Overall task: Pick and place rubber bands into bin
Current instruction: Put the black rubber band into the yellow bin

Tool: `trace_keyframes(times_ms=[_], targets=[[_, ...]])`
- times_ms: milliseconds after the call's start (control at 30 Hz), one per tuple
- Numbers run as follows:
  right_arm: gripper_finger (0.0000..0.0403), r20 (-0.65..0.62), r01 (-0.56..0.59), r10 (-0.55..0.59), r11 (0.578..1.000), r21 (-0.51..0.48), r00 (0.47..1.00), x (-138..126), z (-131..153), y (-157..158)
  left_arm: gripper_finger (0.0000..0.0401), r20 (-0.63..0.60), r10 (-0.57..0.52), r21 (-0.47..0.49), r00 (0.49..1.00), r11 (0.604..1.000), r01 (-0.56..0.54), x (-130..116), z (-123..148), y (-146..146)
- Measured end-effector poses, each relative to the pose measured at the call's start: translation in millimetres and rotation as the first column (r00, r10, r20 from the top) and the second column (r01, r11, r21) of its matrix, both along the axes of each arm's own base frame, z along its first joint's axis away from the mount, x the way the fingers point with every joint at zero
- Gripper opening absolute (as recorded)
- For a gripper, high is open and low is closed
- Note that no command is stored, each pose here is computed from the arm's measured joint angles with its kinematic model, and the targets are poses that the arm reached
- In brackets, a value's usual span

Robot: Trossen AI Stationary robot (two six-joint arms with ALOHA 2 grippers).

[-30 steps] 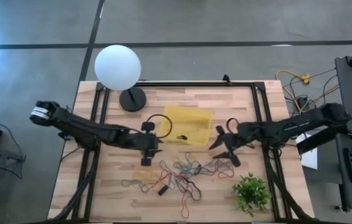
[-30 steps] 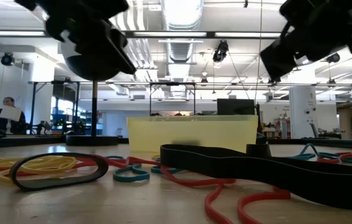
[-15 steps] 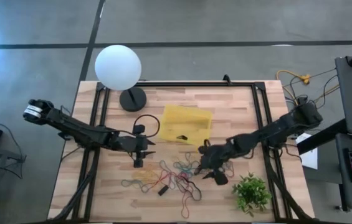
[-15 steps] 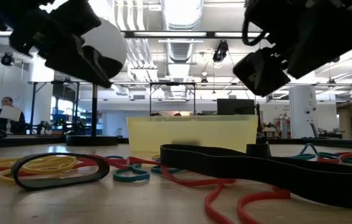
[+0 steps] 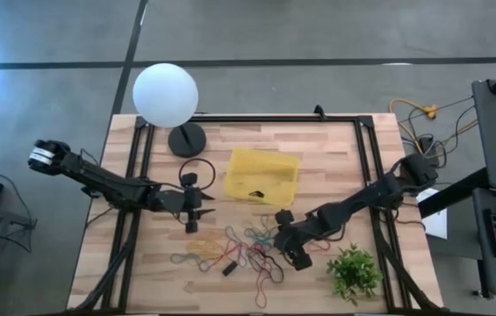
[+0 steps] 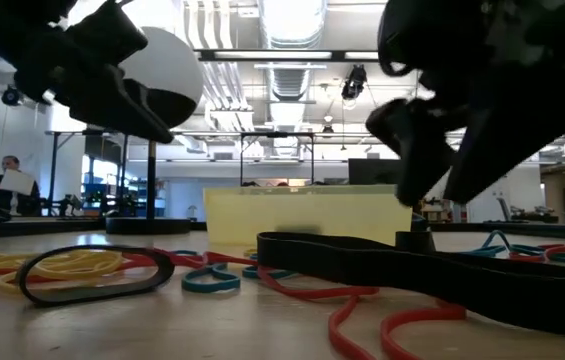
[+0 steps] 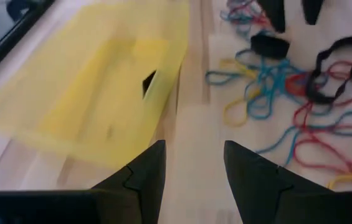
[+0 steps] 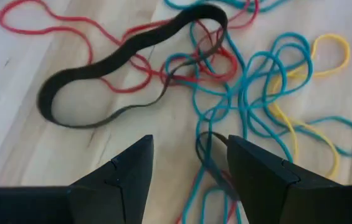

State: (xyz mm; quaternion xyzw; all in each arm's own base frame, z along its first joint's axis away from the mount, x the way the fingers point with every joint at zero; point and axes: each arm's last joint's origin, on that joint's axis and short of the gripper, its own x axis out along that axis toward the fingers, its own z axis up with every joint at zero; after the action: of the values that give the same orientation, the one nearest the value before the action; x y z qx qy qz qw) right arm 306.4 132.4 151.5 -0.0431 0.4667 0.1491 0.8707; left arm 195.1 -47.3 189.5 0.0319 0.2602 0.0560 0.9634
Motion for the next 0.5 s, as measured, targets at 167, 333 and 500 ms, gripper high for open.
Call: trace_keyframes(times_ms=[167, 333, 500], targets=[[0.0187, -0.045, 0.02, -0.02, 1.0, -0.005, 0.999, 0, -12, 0, 0.0147, 0.02, 0.004, -0.005, 1.0, 1.0, -0.004, -6, 2, 2], [0.0161, -0.057, 0.04, -0.041, 0.999, -0.023, 0.998, -3, -12, -2, 0.0147, 0.068, 0.004, -0.02, 0.998, 1.0, -0.003, -6, 6, 2], [0.0119, -0.055, 0.043, -0.044, 0.999, -0.027, 0.997, -5, -11, -3, 0.0147, 0.065, 0.002, -0.016, 0.998, 1.0, -0.001, -4, 5, 2]])
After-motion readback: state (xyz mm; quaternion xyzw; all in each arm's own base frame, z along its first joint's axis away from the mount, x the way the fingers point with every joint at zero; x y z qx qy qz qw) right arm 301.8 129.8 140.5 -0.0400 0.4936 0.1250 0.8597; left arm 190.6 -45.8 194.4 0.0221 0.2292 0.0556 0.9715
